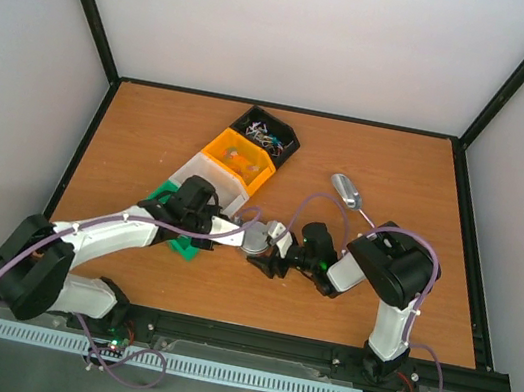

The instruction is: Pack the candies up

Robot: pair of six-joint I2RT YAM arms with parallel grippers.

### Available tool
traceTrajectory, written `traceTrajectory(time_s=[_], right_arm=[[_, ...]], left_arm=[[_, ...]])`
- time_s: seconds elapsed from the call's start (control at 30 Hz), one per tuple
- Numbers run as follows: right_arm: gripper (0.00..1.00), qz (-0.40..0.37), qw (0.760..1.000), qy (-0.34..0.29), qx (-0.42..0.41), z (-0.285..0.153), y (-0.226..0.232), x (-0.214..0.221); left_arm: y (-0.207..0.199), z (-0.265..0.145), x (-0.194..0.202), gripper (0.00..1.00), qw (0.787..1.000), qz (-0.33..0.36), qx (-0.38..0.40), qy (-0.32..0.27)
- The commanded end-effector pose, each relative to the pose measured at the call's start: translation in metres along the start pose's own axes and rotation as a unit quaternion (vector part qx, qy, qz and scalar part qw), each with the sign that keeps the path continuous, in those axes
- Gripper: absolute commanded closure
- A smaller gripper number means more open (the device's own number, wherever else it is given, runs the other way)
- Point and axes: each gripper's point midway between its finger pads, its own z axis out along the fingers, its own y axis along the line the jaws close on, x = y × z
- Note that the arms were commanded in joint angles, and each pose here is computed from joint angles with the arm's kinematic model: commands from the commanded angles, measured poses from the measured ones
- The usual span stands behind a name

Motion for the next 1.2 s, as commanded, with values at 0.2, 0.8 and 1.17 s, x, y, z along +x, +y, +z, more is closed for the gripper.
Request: traceTrajectory(time_s=[0.2,0.8,1.17], right_arm=[[0.57,0.021,0.999,0.031,-0.022,0.003,0.013,0.020],[0.58,0.022,0.999,0.032,-0.022,0.003,0.012,0.020],[0.60,0.023,0.999,0.034,-0.029,0.004,0.014,0.020]], left_arm=[[-0.012,-0.024,-0.054,0.63,0.996,-0.033,0.045,-0.072],[-0.011,0.023,-0.056,0.67,0.999,-0.008,0.019,-0.047],[-0.003,0.013,-0.024,0.78,1.000,0.012,-0.004,-0.002]])
